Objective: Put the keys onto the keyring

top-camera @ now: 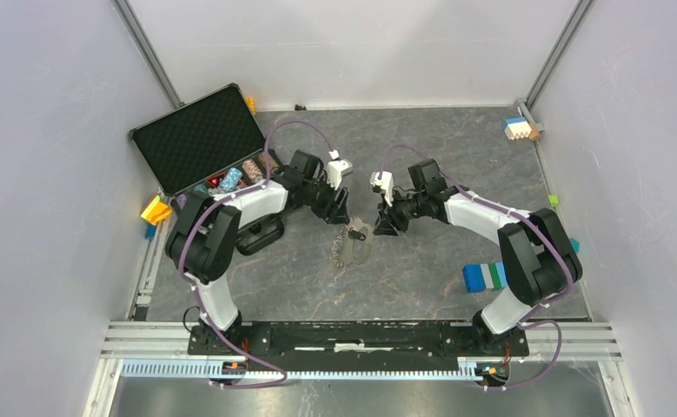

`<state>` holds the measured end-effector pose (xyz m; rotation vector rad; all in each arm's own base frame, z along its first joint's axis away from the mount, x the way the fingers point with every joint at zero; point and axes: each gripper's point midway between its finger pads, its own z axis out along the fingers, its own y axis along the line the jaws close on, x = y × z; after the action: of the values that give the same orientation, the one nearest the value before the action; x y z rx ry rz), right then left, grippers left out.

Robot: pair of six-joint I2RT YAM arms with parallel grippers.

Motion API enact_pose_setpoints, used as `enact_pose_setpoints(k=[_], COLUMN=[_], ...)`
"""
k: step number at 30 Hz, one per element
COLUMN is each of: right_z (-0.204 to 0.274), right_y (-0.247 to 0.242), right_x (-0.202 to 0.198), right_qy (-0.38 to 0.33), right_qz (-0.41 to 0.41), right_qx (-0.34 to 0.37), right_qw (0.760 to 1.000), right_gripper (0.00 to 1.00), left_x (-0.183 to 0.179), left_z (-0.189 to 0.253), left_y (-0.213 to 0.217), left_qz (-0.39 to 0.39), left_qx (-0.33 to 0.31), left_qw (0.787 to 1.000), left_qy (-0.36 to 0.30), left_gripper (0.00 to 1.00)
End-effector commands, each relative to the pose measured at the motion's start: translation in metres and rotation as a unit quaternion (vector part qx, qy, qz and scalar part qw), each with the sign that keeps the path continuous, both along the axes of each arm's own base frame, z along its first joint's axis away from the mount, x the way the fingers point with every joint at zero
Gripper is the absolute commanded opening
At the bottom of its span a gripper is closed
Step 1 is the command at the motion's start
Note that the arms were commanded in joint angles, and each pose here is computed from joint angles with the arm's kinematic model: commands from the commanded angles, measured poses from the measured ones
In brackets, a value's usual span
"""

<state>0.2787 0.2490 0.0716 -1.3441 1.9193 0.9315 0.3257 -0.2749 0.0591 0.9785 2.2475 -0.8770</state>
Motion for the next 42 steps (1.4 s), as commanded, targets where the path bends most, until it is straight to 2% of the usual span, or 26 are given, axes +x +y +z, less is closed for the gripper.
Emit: enact_pose_setpoints(k=[1, 14, 27, 42], right_z=[0.007, 0.004, 0.003, 0.001], right_y=[0.001, -0.003, -0.005, -0.005], right_x=[-0.001, -0.003, -0.003, -0.005], right_qy=[-0.005, 0.008, 0.014, 0.023], right_qz=[0.007, 0.005, 0.003, 0.004], right_qx=[0.02, 0.028, 0.031, 0.033], right_qw=[1.0, 1.0, 0.999, 0.999], right_gripper=[0.36, 0.35, 0.35, 0.36], left_x=[0.003, 0.01, 0.002, 0.007], left_z=[-0.007, -0.017, -0.018, -0.022], left_y=[-0.001, -0.005, -0.01, -0.006], left_qz=[-0.004, 0.005, -0.016, -0.015], left_qx=[0.032, 0.051, 0.05, 0.074], left_qw=[0.999, 0.999, 0.999, 0.997], left_qy=[-0.009, -0.003, 0.003, -0.011], left_gripper=[0.61, 0.51, 0.52, 0.48])
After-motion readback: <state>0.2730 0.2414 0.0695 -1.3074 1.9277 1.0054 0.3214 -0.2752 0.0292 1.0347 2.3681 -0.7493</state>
